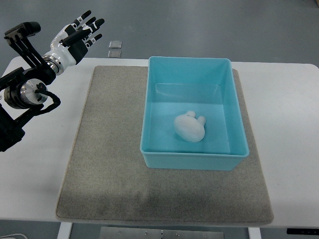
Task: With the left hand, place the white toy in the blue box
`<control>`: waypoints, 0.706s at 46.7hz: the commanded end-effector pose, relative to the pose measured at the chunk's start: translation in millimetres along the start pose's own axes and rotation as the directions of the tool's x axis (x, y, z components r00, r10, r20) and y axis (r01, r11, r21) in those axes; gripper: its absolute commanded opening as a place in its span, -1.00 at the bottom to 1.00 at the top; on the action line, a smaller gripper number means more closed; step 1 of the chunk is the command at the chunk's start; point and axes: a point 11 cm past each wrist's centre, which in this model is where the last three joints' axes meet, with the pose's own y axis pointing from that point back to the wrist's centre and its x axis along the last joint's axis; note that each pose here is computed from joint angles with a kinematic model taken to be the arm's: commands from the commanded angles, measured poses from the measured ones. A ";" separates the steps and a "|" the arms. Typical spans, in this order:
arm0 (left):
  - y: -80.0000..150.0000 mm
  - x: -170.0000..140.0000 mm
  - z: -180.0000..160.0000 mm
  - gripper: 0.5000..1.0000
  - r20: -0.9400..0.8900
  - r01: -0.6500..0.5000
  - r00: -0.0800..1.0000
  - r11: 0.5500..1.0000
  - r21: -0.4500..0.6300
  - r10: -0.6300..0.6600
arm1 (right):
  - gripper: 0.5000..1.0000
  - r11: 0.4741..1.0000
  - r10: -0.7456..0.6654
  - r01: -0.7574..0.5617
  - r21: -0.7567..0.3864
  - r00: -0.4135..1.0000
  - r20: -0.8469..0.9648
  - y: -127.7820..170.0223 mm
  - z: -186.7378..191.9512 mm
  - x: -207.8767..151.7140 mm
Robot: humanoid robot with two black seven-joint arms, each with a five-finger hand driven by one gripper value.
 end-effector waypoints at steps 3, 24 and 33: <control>3.3 18.1 -5.6 0.98 -0.101 -0.052 0.993 0.999 0.009 0.052 | 0.75 1.000 0.000 0.000 0.000 1.000 0.000 0.0 -0.1 0.0; 26.3 60.5 -10.5 0.98 -0.289 -0.072 0.956 0.996 -0.054 0.053 | 0.74 1.000 0.000 0.000 0.000 1.000 0.000 0.0 -0.1 0.0; 29.1 61.0 -20.3 0.98 -0.322 -0.064 0.946 0.997 -0.050 0.045 | 0.74 1.000 0.000 0.000 0.000 1.000 0.000 0.0 -0.1 0.0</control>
